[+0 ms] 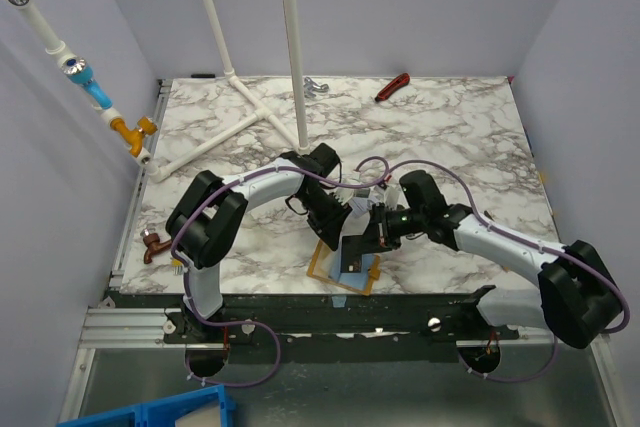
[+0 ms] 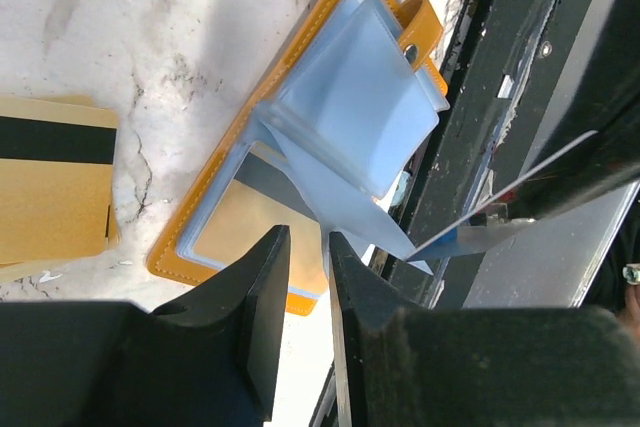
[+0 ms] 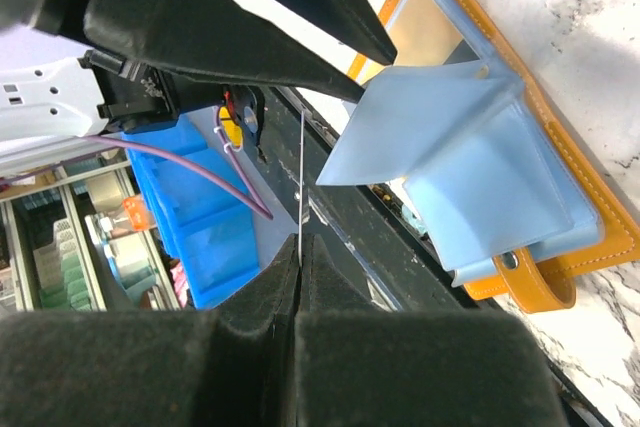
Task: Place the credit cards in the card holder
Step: Turn over the card slot in the card holder, then insert the credit card into the card holder.
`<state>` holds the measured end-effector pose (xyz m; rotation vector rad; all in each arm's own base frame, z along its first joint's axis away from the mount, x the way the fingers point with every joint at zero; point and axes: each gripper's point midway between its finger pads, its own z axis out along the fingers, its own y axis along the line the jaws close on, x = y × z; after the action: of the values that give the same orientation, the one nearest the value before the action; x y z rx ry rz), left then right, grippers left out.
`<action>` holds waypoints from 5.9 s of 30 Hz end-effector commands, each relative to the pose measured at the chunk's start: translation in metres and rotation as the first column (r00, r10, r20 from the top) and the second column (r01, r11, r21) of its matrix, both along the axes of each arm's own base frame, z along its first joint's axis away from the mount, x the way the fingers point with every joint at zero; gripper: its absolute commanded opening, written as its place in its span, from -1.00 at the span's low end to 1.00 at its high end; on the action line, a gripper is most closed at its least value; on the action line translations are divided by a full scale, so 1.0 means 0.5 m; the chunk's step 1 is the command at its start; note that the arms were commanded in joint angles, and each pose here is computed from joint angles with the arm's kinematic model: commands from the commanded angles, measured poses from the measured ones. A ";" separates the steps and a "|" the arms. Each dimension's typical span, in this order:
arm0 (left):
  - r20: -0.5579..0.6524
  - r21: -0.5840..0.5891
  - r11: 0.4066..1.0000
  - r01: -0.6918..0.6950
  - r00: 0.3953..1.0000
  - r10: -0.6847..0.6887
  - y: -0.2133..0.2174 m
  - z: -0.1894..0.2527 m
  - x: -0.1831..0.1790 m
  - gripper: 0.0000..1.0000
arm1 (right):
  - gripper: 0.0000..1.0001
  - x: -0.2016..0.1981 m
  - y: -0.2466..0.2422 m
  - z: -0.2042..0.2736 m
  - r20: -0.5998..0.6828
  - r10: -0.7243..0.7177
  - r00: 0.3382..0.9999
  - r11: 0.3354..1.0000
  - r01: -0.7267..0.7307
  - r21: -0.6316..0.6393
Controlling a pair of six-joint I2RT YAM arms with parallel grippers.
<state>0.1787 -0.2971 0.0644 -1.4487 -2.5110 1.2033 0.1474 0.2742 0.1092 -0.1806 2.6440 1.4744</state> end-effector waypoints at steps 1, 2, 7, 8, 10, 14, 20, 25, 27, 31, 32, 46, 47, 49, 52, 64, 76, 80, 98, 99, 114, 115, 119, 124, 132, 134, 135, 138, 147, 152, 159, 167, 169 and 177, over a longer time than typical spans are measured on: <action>0.029 0.006 1.000 -0.006 1.000 0.005 -0.001 -0.009 0.013 -0.53 | -0.99 -0.008 -0.012 0.009 0.008 0.007 1.000 0.999 -0.007 -0.043; 0.030 0.006 1.000 -0.005 1.000 0.005 -0.001 -0.009 0.013 -0.53 | -0.99 -0.007 -0.011 0.012 0.005 0.004 1.000 0.999 -0.004 -0.040; 0.036 0.009 1.000 -0.007 0.999 0.006 -0.002 -0.007 0.012 -0.54 | -0.99 -0.005 0.005 0.037 -0.009 0.001 1.000 1.000 -0.001 0.017; 0.033 0.009 1.000 -0.007 0.999 0.007 -0.003 -0.007 0.011 -0.54 | -0.99 -0.004 0.005 0.037 -0.012 -0.001 1.000 1.000 0.001 0.018; 0.021 0.002 1.000 -0.007 1.000 0.007 -0.007 -0.001 0.007 -0.55 | -0.99 -0.006 0.004 0.032 -0.021 -0.002 1.000 1.000 0.002 0.008; 0.007 0.000 1.000 -0.004 1.000 0.004 -0.016 0.002 -0.005 -0.57 | -0.99 -0.007 0.007 0.046 -0.015 -0.004 1.000 1.000 0.004 0.027; -0.040 -0.006 1.000 0.010 0.999 -0.010 -0.027 -0.001 -0.028 -0.60 | -0.99 -0.038 0.029 0.061 -0.011 0.062 0.998 0.998 -0.062 0.030; -0.055 -0.017 1.000 0.016 0.998 -0.017 -0.028 -0.003 -0.035 -0.61 | -0.99 -0.075 0.044 0.041 -0.029 0.103 0.994 0.995 -0.103 -0.009; -0.059 -0.026 0.999 0.022 0.998 -0.024 -0.029 -0.001 -0.038 -0.61 | -0.99 -0.078 0.040 0.030 -0.040 0.095 0.995 0.995 -0.097 -0.026; -0.065 -0.042 0.999 0.029 0.997 -0.032 -0.033 0.005 -0.038 -0.63 | -0.99 -0.093 0.037 0.010 -0.055 0.097 0.994 0.992 -0.100 -0.072; -0.069 -0.046 0.998 0.030 0.997 -0.033 -0.035 0.006 -0.038 -0.63 | -0.99 -0.097 0.036 0.008 -0.058 0.099 0.993 0.991 -0.103 -0.082; -0.124 -0.030 0.996 -0.084 0.989 0.080 -0.076 -0.004 -0.009 -0.99 | -0.99 -0.099 0.001 0.001 -0.062 0.031 0.998 0.981 -0.042 -0.189; -0.121 -0.031 0.995 -0.095 0.989 0.090 -0.078 -0.003 -0.007 -1.00 | -0.99 -0.098 -0.001 0.001 -0.060 0.026 0.998 0.980 -0.037 -0.196; -0.126 -0.027 0.992 -0.120 0.985 0.115 -0.081 0.002 -0.004 -1.00 | -0.99 -0.097 -0.007 -0.002 -0.057 0.018 0.998 0.977 -0.030 -0.213; -0.133 -0.035 0.990 -0.134 0.983 0.128 -0.083 0.010 -0.006 -1.00 | -0.99 -0.102 -0.024 -0.020 -0.066 0.005 0.998 0.965 -0.022 -0.261; -0.061 0.021 0.992 -0.128 0.990 0.129 -0.030 -0.014 0.000 -0.88 | -0.99 -0.042 -0.021 -0.057 0.017 -0.089 0.996 0.947 0.090 -0.308; -0.051 0.047 0.992 -0.113 0.992 0.116 0.002 -0.021 0.000 -0.43 | -0.99 0.007 0.010 -0.099 0.004 -0.103 0.995 0.953 0.100 -0.285; -0.006 0.050 0.993 -0.109 0.994 0.109 0.017 -0.014 0.018 -0.29 | -0.99 0.009 0.004 -0.104 -0.007 -0.112 0.994 0.954 0.106 -0.279; 0.356 0.148 0.972 0.182 0.907 -0.224 0.104 -0.040 0.045 -0.36 | -0.99 0.034 -0.016 -0.138 -0.009 -0.191 0.982 0.957 0.184 -0.223; 0.384 0.164 0.968 0.190 0.891 -0.240 0.105 -0.047 0.050 -0.36 | -0.99 0.037 -0.018 -0.139 -0.010 -0.197 0.980 0.957 0.191 -0.217; 0.403 0.271 0.932 0.240 0.851 -0.336 0.101 -0.103 0.029 -0.42 | -0.99 0.067 -0.032 -0.110 0.031 -0.272 0.962 0.958 0.273 -0.084; 0.400 0.277 0.930 0.242 0.851 -0.341 0.104 -0.106 0.026 -0.42 | -0.99 0.067 -0.031 -0.110 0.028 -0.272 0.962 0.959 0.273 -0.078; 0.390 0.289 0.925 0.246 0.852 -0.348 0.111 -0.112 0.017 -0.45 | -0.99 0.069 -0.025 -0.109 0.026 -0.273 0.962 0.961 0.274 -0.048; 0.390 0.298 0.922 0.246 0.850 -0.353 0.119 -0.118 0.009 -0.47 | -0.99 0.071 -0.022 -0.105 0.027 -0.278 0.960 0.960 0.279 -0.023; 0.385 0.297 0.922 0.248 0.853 -0.354 0.118 -0.119 0.000 -0.49 | -0.99 0.068 -0.029 -0.127 0.036 -0.266 0.963 0.962 0.268 -0.057; 0.384 0.297 0.923 0.246 0.854 -0.351 0.118 -0.119 0.000 -0.50 | -0.99 0.069 -0.033 -0.130 0.052 -0.265 0.963 0.960 0.269 -0.073; 0.386 0.297 0.922 0.247 0.853 -0.352 0.117 -0.118 0.000 -0.50 | -0.99 0.071 -0.036 -0.131 0.060 -0.268 0.962 0.959 0.272 -0.081; 0.387 0.296 0.923 0.247 0.852 -0.352 0.116 -0.117 0.000 -0.52 | -0.99 0.074 -0.043 -0.134 0.076 -0.278 0.958 0.954 0.284 -0.096; 0.390 0.303 0.918 0.255 0.846 -0.364 0.115 -0.121 -0.005 -0.57 | -0.99 0.066 -0.036 -0.143 0.060 -0.262 0.963 0.961 0.266 -0.073; 0.390 0.308 0.915 0.259 0.843 -0.370 0.115 -0.123 -0.007 -0.58 | -0.99 0.066 -0.035 -0.148 0.053 -0.267 0.962 0.960 0.271 -0.067; 0.393 0.318 0.909 0.269 0.835 -0.385 0.117 -0.125 -0.010 -0.60 | -0.99 0.071 -0.031 -0.148 0.049 -0.284 0.958 0.957 0.286 -0.049; 0.398 0.327 0.903 0.279 0.826 -0.400 0.117 -0.124 -0.009 -0.62 | -0.99 0.062 -0.026 -0.158 0.027 -0.260 0.965 0.964 0.261 -0.044; 0.397 0.326 0.903 0.279 0.827 -0.399 0.117 -0.123 -0.009 -0.63 | -0.99 0.059 -0.027 -0.159 0.024 -0.257 0.966 0.965 0.257 -0.045; 0.392 0.328 0.895 0.302 0.819 -0.420 0.115 -0.125 -0.017 -0.69 | -0.99 0.045 -0.023 -0.163 -0.008 -0.240 0.971 0.971 0.239 -0.023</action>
<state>0.1941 -0.2532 0.0192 -2.2478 -2.4363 0.5089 0.1764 0.2630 0.0332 0.1383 2.5634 1.3381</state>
